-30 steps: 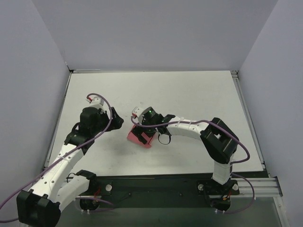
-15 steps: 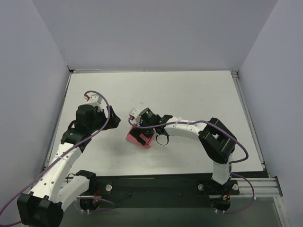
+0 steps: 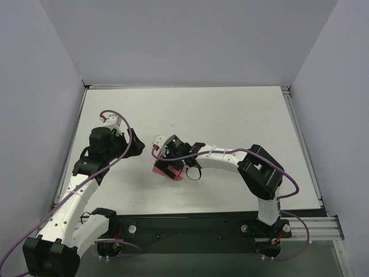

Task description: Fold the paper box

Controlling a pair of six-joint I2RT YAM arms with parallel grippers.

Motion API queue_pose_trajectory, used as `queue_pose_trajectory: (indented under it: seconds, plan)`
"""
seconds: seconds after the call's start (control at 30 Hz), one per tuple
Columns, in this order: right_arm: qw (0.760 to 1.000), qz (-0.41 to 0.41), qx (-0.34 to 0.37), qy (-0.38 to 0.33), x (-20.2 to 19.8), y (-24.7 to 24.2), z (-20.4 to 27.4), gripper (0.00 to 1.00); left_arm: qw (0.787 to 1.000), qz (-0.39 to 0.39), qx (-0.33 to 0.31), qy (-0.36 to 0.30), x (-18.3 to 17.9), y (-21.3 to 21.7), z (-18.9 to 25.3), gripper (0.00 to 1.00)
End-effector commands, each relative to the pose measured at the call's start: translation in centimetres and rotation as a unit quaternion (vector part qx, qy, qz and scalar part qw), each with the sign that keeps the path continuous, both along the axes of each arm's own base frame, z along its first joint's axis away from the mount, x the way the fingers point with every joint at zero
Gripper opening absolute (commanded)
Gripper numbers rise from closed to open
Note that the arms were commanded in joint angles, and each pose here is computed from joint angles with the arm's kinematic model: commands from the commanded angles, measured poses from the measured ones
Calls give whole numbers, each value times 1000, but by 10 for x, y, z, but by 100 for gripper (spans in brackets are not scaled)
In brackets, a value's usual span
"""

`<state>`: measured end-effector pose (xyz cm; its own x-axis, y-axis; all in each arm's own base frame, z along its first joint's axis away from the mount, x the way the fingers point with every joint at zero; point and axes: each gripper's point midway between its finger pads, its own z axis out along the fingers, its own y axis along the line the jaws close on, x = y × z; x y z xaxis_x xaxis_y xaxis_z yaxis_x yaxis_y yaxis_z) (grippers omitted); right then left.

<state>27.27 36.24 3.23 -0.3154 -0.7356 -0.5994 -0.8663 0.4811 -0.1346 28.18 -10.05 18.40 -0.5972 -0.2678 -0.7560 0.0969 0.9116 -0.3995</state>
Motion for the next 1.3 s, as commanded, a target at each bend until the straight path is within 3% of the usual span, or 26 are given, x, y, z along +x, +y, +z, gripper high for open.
queue_pose_trajectory:
  seconds: [0.0, 0.27, 0.37, 0.53, 0.77, 0.87, 1.1, 1.27]
  plan:
    - [998, 0, -54, 21, -10, -18, -22, 98, 1000, -21, -10, -15, 3, -5, 5, 92]
    - [987, -31, 38, 152, -20, -22, -24, 81, 994, -98, -40, -17, -4, -30, 4, 91]
    - [977, -39, 80, 191, -22, -25, -19, 66, 992, -117, -52, -12, -4, -37, 1, 91]
    - [956, -55, 120, 262, -31, -32, -20, 64, 988, -140, -59, -9, -4, -44, -2, 91]
    - [934, -64, 196, 293, -23, -30, -10, 45, 980, -177, -85, 30, -6, -59, -20, 91]
    - [926, -66, 214, 303, -24, -32, -7, 30, 978, -185, -91, 44, -5, -63, -26, 90]
    - [905, -59, 268, 326, -25, -33, 9, 24, 973, -208, -89, 48, -10, -70, -30, 88]
    - [900, -53, 294, 318, -21, -33, 24, 14, 969, -222, -100, 46, -15, -75, -29, 88]
